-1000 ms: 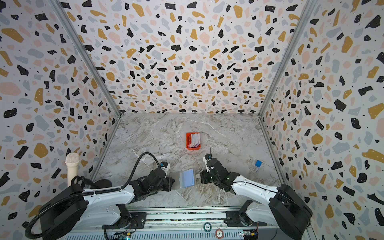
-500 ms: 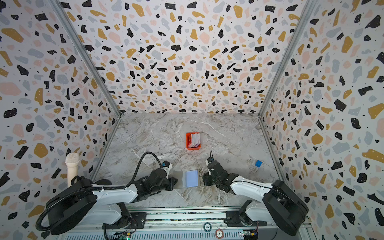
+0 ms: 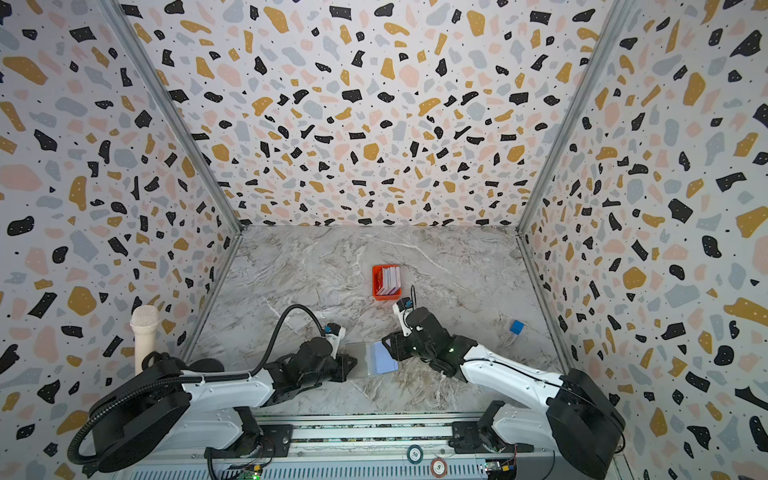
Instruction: Put the credit cards into the card holder
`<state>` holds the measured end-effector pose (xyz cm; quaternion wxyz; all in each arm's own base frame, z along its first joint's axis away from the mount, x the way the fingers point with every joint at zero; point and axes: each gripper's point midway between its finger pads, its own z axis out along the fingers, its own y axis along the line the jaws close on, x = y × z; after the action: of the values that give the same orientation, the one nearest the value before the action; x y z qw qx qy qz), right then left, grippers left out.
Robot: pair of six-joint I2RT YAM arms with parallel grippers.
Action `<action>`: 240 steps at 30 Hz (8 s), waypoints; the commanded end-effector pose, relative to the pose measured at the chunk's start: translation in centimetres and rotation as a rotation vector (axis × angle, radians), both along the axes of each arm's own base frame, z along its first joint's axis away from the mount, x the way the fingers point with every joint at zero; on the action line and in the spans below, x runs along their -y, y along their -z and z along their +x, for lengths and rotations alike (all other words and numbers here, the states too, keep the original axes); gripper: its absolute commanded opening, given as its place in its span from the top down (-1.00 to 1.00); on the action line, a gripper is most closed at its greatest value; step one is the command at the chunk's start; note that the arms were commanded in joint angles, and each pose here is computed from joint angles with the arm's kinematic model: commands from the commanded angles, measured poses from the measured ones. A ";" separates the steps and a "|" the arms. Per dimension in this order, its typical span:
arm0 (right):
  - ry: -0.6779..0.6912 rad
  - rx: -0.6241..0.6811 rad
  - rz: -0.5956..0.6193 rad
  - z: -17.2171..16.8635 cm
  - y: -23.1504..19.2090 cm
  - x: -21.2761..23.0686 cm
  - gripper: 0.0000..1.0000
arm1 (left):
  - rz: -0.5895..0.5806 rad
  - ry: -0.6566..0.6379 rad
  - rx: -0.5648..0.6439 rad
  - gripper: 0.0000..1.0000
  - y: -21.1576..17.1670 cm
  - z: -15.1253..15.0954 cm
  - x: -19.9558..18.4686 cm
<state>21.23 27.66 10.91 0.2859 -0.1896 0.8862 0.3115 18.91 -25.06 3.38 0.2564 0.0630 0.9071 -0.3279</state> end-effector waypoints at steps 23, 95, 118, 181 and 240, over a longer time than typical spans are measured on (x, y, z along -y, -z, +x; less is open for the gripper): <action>-0.061 -0.124 -0.075 -1.0 6.1 -1.7 -0.03 | 0.012 0.027 0.050 1.00 -0.6 0.9 1.0; -0.029 -0.226 0.113 -2.0 4.5 -3.8 0.12 | -0.021 0.068 0.013 1.00 0.4 0.4 2.1; -0.099 -0.213 0.164 -2.5 3.3 -6.2 0.08 | -0.123 0.022 0.058 1.00 -2.6 1.4 2.0; -0.201 -0.072 -0.234 -3.0 7.4 -6.6 0.71 | -0.049 0.038 0.041 0.88 -2.5 1.4 1.1; 0.211 0.070 -0.260 22.3 0.7 -0.6 -0.98 | -0.050 0.032 0.029 1.00 -0.6 1.4 1.2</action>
<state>42.45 27.92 9.46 0.3238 -0.1341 0.9232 0.1578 20.07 -25.82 3.29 0.2555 0.0729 0.9011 -0.3426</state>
